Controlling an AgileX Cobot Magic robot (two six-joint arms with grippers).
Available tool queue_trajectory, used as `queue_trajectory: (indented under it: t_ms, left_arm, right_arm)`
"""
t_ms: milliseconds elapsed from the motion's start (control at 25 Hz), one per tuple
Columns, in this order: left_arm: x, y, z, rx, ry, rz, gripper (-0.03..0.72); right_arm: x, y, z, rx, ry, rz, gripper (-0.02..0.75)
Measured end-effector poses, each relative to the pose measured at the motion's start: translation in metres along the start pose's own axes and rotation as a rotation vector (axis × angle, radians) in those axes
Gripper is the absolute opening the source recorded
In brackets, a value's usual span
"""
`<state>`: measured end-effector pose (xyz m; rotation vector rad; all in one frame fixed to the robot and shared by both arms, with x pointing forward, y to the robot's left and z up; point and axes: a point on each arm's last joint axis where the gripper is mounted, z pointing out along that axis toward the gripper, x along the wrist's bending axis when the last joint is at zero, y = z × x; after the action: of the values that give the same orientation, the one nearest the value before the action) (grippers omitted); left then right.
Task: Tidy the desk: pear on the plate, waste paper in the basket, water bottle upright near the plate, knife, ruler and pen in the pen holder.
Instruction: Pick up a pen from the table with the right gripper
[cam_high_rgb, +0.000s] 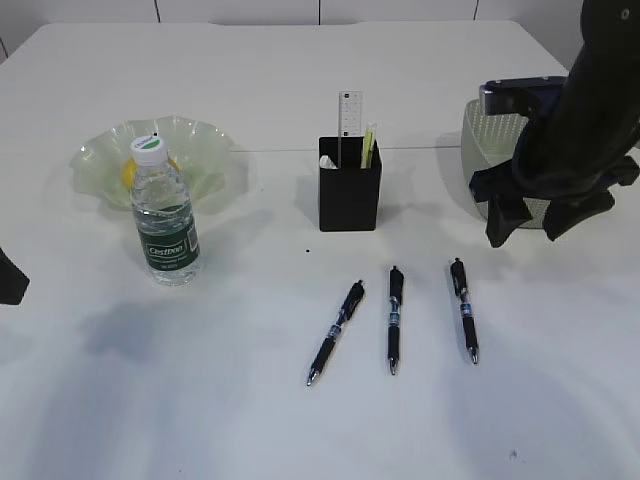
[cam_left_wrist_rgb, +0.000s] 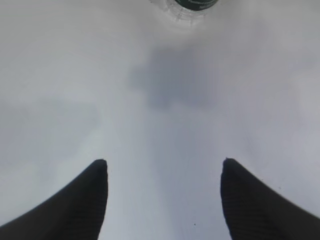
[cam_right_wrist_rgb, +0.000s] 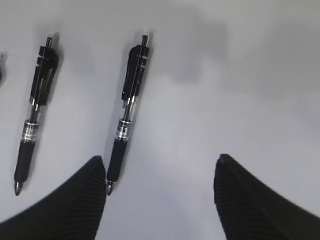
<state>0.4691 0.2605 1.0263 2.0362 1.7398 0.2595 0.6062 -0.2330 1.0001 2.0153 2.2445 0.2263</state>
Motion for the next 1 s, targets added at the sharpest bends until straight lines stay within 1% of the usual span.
queue_trajectory:
  t_ms: [200,320,600,1000]
  left_arm:
    - [0.0,0.0,0.0,0.0,0.0,0.0,0.5]
    - [0.0,0.0,0.0,0.0,0.0,0.0,0.5]
    - [0.0,0.0,0.0,0.0,0.0,0.0,0.499]
    - [0.0,0.0,0.0,0.0,-0.002,-0.002,0.497]
  right_arm:
    - [0.005,0.003,0.027,0.056,0.043,0.093,0.504]
    - [0.005,0.008,0.04,0.073,0.041,0.14,0.504]
    - [0.004,0.022,0.053,0.066,0.025,0.186,0.504]
    - [0.004,0.023,0.074,0.108,0.009,0.2,0.503]
